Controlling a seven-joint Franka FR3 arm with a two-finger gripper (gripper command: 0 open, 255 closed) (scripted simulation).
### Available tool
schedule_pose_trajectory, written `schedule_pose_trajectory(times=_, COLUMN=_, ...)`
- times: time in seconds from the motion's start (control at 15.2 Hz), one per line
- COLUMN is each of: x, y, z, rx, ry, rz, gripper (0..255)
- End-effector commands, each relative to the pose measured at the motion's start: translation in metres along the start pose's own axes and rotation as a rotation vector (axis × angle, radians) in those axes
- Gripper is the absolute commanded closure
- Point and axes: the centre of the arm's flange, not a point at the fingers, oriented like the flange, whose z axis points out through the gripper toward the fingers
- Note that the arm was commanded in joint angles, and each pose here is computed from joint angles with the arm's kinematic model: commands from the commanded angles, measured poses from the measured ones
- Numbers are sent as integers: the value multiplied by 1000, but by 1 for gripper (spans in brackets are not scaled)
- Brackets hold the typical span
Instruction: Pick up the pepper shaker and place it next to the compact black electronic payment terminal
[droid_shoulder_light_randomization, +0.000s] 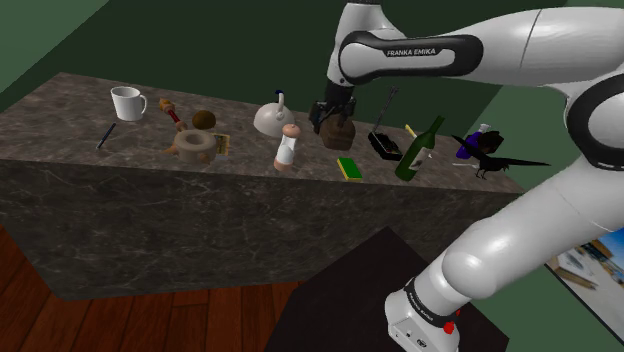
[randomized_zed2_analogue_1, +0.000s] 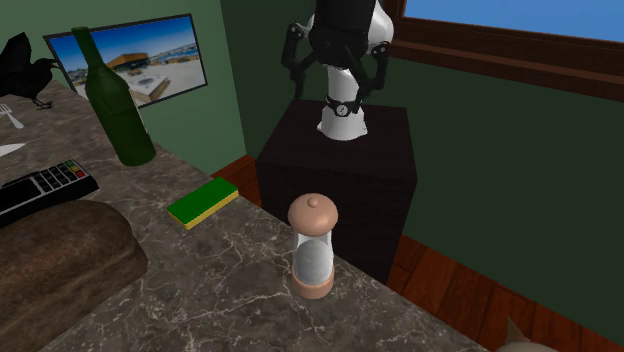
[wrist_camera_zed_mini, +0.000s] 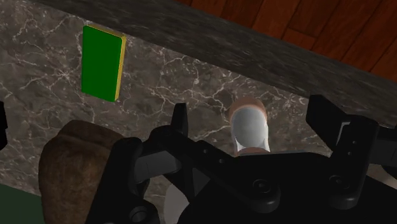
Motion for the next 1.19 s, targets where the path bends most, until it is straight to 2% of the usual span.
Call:
schedule_pose_trajectory(times=0.0, x=21, y=-8, z=10, rx=-7, ry=-1, rz=6, gripper=0)
schedule_pose_trajectory(times=0.59, x=127, y=-42, z=59, rx=-36, ry=-8, rz=30, gripper=0)
schedule_pose_trajectory(times=1.12, x=127, y=-40, z=99, rx=-36, ry=-8, rz=30, gripper=0)
